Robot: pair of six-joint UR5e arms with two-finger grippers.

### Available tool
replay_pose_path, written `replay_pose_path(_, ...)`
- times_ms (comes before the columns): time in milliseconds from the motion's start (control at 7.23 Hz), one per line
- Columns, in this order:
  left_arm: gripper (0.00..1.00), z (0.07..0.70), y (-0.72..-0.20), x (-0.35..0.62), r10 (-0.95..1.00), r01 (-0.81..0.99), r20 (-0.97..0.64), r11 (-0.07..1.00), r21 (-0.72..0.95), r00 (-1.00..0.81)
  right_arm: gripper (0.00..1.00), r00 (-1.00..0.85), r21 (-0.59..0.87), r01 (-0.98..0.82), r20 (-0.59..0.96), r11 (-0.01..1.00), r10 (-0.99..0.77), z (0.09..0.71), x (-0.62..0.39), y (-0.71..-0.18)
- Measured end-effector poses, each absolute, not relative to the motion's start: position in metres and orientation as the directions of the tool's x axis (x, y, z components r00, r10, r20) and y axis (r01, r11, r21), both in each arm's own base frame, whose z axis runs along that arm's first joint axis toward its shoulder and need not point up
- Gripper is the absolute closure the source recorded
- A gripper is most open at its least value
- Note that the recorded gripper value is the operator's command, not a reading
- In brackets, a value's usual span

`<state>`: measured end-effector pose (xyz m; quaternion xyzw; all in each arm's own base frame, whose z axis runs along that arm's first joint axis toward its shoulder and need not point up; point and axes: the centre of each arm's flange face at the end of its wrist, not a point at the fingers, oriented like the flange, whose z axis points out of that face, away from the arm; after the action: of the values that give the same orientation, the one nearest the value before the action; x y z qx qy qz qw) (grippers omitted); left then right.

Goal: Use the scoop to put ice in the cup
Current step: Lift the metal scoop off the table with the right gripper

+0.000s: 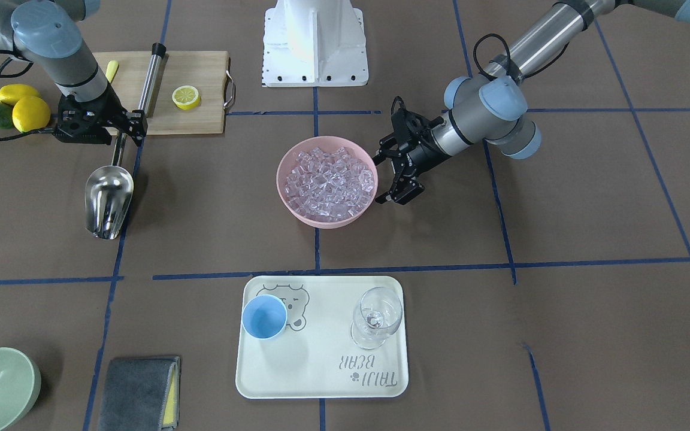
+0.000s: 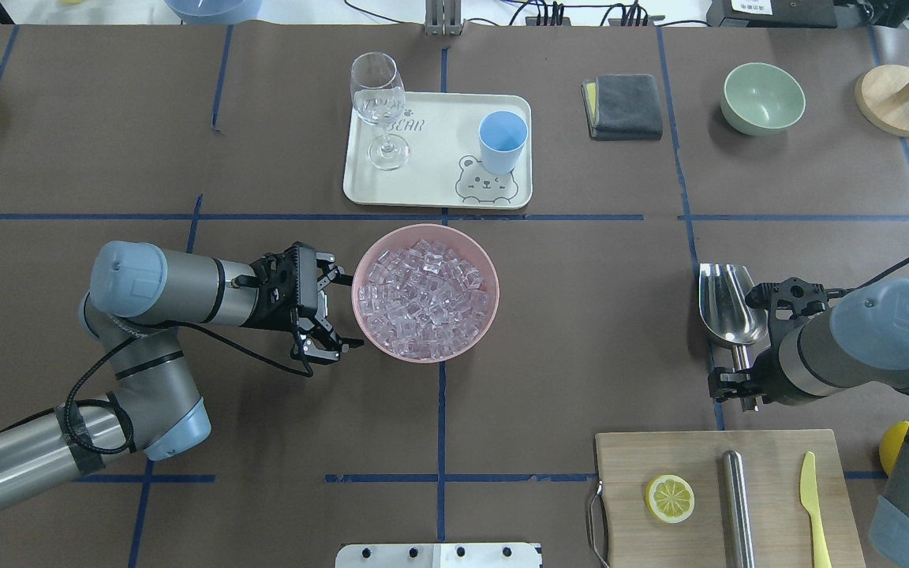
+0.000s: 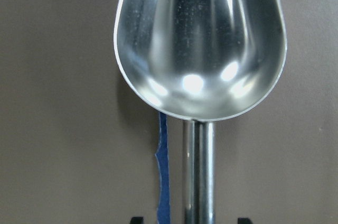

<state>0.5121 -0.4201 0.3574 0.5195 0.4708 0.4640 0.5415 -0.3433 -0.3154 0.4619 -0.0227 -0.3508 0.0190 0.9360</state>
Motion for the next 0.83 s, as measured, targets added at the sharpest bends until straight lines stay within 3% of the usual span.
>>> replay_pose_path(830, 0.0, 0.357, -0.42, 0.512, 0.992, -0.011, -0.027, 0.028, 1.0, 0.126, 1.0, 0.74, -0.047, -0.018, 0.671, 0.999, 0.045, 0.447, -0.336, -0.313)
